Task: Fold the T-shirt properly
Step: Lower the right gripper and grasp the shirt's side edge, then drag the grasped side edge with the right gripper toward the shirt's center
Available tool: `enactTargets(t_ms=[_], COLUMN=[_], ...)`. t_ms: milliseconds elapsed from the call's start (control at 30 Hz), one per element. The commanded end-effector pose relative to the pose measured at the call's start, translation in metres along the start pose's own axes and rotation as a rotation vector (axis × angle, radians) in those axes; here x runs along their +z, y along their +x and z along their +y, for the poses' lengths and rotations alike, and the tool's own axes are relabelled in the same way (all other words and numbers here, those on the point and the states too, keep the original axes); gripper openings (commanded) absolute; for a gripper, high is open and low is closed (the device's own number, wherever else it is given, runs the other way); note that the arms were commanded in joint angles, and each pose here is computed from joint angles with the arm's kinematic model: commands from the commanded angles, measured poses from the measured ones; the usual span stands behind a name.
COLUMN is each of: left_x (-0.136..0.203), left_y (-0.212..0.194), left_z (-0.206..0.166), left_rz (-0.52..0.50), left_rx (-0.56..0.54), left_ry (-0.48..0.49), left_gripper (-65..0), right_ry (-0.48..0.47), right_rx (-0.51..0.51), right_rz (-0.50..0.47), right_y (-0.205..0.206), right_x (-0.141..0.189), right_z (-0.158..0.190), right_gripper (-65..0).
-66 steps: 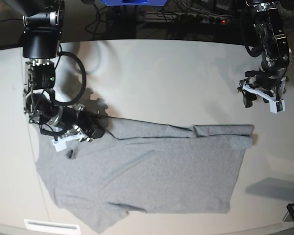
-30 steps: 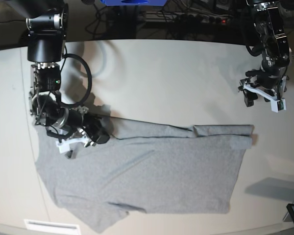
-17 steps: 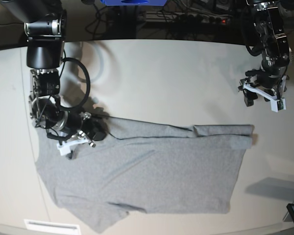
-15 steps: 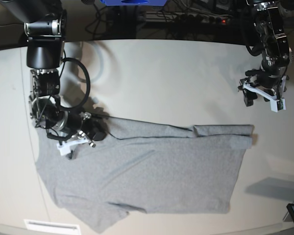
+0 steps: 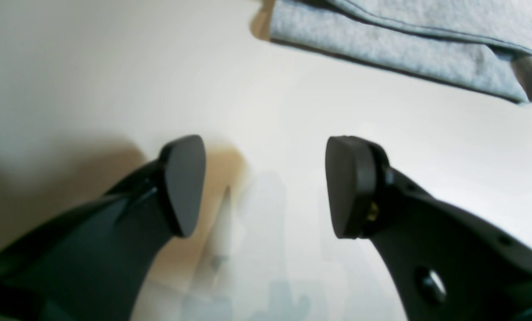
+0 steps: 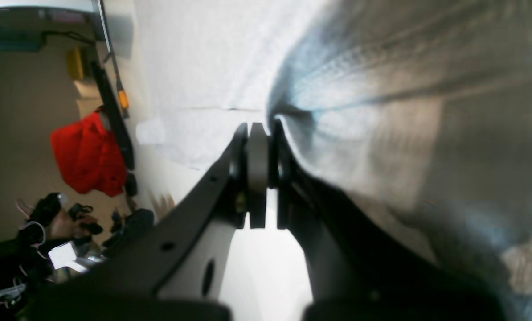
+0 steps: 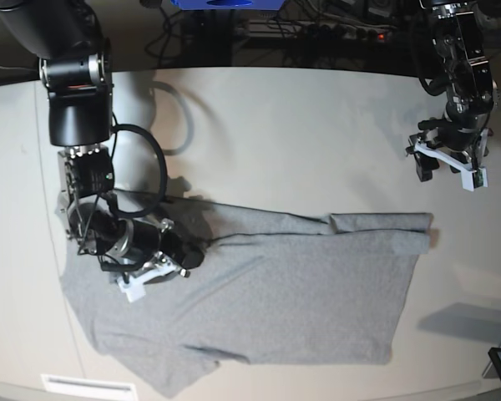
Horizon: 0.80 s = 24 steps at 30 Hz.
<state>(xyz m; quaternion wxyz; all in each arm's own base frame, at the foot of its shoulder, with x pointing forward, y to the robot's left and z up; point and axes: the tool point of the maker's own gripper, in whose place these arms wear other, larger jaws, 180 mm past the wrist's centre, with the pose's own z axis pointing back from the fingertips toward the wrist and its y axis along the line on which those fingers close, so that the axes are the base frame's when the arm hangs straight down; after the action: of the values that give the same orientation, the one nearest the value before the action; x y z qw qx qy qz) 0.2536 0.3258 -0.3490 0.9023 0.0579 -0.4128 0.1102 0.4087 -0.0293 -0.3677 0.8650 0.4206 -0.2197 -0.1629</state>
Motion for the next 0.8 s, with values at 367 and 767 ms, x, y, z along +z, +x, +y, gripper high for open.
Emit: enactTargets(t_ms=[367, 767], left_x=[0.000, -0.002], left_y=[0.010, 0.008], left_z=[0.006, 0.007], left_rz=[-0.032, -0.025], left_rx=[-0.008, -0.003], left_ry=[0.012, 0.015], left_gripper=[-23.3, -23.3], right_ry=[-0.073, -0.093], right_rx=[0.102, 0.083], right_rz=[-0.064, -0.056], right_y=[0.047, 0.062], right_x=[0.000, -0.005], right_z=[0.010, 0.009], right_gripper=[-65.0, -65.0])
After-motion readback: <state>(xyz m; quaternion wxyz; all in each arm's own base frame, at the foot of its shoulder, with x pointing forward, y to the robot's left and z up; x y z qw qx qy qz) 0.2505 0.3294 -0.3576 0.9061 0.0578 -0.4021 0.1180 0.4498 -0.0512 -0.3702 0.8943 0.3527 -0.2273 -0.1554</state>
